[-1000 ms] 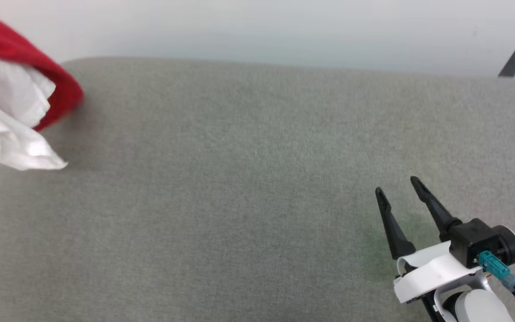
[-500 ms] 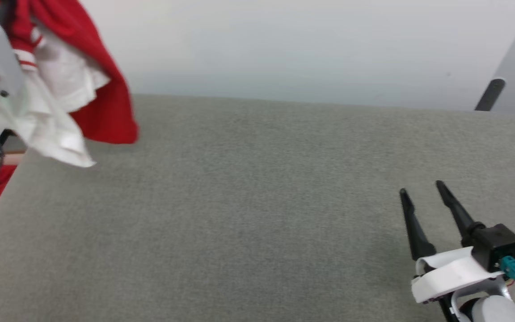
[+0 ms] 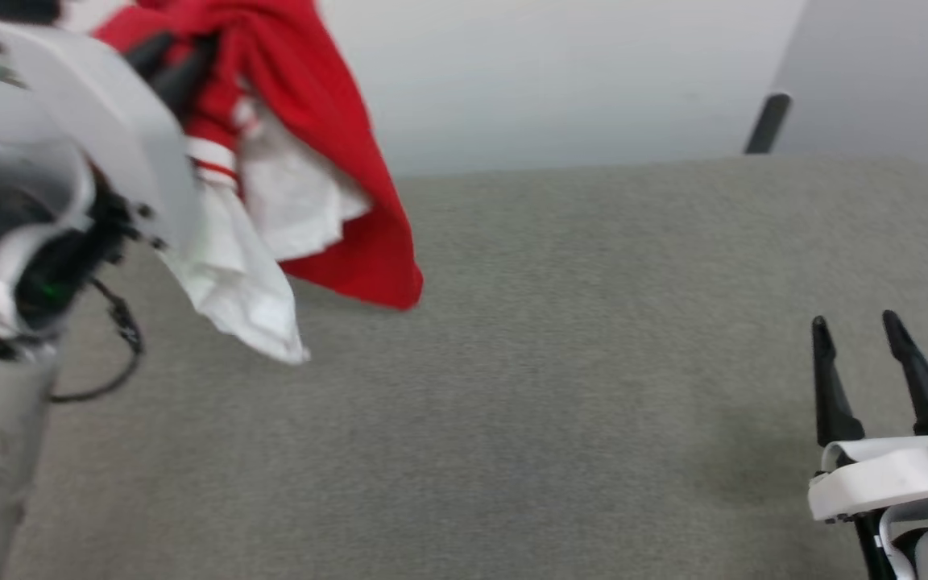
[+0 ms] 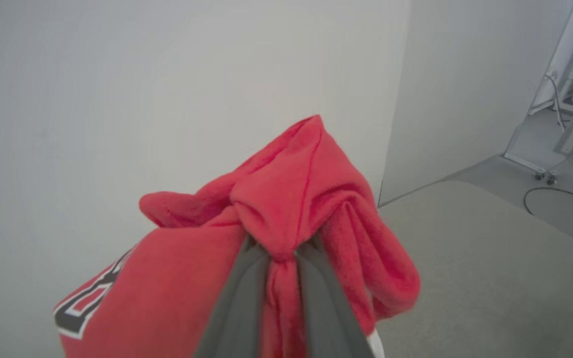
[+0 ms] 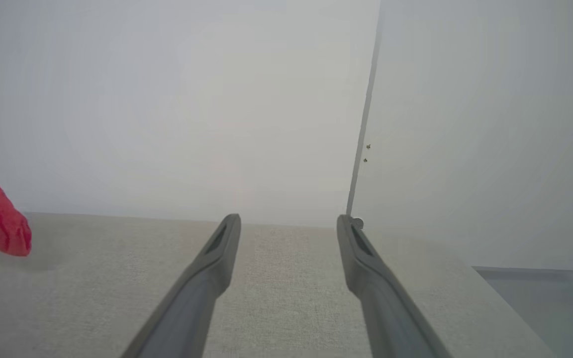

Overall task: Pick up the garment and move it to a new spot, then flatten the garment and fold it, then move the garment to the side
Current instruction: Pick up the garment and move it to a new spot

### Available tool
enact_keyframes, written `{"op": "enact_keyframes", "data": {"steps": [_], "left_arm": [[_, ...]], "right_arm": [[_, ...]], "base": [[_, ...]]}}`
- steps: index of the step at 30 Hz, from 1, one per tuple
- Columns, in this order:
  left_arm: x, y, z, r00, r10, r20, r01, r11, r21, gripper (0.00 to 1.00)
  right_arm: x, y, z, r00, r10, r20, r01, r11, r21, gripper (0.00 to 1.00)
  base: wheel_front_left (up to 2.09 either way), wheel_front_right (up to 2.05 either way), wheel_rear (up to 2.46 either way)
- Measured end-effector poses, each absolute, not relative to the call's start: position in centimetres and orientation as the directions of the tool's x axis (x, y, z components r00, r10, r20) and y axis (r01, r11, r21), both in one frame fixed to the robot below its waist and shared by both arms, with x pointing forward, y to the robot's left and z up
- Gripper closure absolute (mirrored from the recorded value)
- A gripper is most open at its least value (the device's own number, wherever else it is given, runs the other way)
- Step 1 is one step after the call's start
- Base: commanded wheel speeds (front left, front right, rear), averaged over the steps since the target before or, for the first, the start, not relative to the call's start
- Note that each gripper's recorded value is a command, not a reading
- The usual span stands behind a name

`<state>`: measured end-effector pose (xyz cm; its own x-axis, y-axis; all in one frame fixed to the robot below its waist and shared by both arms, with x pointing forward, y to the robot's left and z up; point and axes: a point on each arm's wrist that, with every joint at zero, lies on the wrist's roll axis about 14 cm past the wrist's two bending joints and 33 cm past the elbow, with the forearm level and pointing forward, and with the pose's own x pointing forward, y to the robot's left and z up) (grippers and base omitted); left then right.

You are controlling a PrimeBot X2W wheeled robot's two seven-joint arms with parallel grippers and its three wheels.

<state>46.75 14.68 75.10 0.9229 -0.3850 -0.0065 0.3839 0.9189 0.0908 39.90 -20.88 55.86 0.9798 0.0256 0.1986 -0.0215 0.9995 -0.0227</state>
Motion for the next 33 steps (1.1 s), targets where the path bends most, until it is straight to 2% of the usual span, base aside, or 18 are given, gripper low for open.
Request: {"op": "enact_keyframes", "data": {"steps": [7, 14, 20, 30, 33], "left_arm": [[46.9, 7.0, 72.0, 0.833, -0.549, -0.068, 0.552, 0.832, 0.053, 1.00], [47.9, 2.3, 65.7, 0.742, -0.638, -0.207, 0.650, 0.760, -0.016, 1.00], [48.4, 0.2, 59.0, 0.644, -0.683, -0.345, 0.701, 0.707, -0.091, 1.00], [48.8, 0.5, 49.1, 0.515, -0.660, -0.546, 0.681, 0.702, -0.206, 1.00], [48.5, 0.6, 47.3, 0.481, -0.651, -0.588, 0.668, 0.706, -0.235, 0.83]], "right_arm": [[38.6, -25.2, 55.3, 0.976, -0.105, 0.189, 0.111, 0.994, -0.023, 0.00], [37.9, -27.2, 53.3, 0.974, -0.178, 0.138, 0.181, 0.983, -0.011, 0.00], [37.7, -28.0, 51.4, 0.973, -0.212, 0.088, 0.213, 0.977, -0.001, 0.00], [38.5, -28.3, 49.2, 0.974, -0.224, 0.024, 0.224, 0.975, 0.007, 0.00], [39.3, -27.8, 49.4, 0.977, -0.210, 0.031, 0.210, 0.978, 0.014, 0.00]], "base": [[0.00, 0.00, 0.00], [0.00, 0.00, 0.00], [0.00, 0.00, 0.00], [0.00, 0.00, 0.00], [0.00, 0.00, 0.00]]}}
